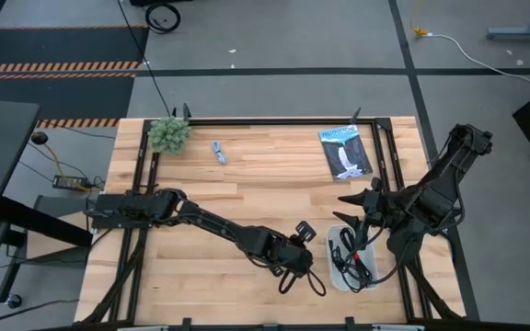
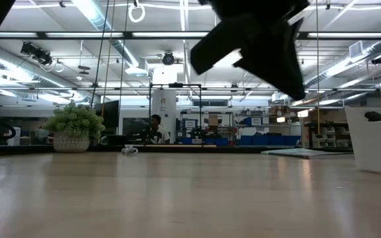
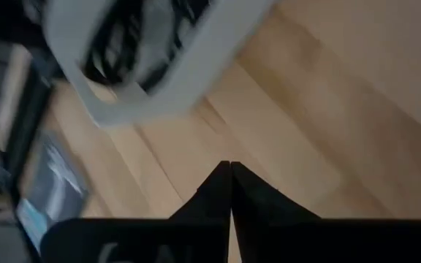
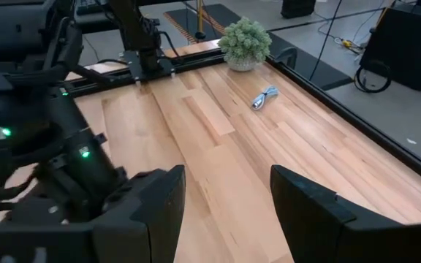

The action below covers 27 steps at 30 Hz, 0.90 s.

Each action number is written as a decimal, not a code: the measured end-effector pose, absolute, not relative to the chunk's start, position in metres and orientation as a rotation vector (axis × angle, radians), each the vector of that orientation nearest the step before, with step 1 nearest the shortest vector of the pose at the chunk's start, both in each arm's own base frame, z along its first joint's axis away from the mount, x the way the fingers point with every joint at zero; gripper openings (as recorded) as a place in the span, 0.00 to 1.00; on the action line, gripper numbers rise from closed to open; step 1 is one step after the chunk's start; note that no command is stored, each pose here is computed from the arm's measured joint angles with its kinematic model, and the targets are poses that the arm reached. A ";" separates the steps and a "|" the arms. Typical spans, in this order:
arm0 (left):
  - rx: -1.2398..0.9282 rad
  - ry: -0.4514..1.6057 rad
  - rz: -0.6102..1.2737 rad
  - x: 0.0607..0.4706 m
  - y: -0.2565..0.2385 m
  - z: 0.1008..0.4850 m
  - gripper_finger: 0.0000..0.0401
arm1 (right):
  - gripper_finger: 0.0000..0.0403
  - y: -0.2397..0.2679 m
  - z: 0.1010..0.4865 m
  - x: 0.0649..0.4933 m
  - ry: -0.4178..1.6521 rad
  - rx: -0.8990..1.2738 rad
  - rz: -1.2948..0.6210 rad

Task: Pick and place USB-C Cables
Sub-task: Put the light blue charger cable into the white bin

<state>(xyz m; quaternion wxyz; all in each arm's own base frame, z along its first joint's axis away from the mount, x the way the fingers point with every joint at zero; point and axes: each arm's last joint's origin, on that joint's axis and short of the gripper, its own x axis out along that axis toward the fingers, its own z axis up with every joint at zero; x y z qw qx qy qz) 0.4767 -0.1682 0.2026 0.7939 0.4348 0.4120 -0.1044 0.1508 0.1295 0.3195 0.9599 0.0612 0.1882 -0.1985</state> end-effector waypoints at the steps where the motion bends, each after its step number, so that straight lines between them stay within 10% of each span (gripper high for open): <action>1: 0.932 0.912 -0.226 0.475 -0.167 0.201 0.02 | 0.51 0.130 0.320 0.150 0.381 0.126 -0.400; 27: 0.767 1.406 -0.037 0.384 -0.023 0.221 0.03 | 0.51 0.133 0.319 0.148 0.388 0.100 -0.383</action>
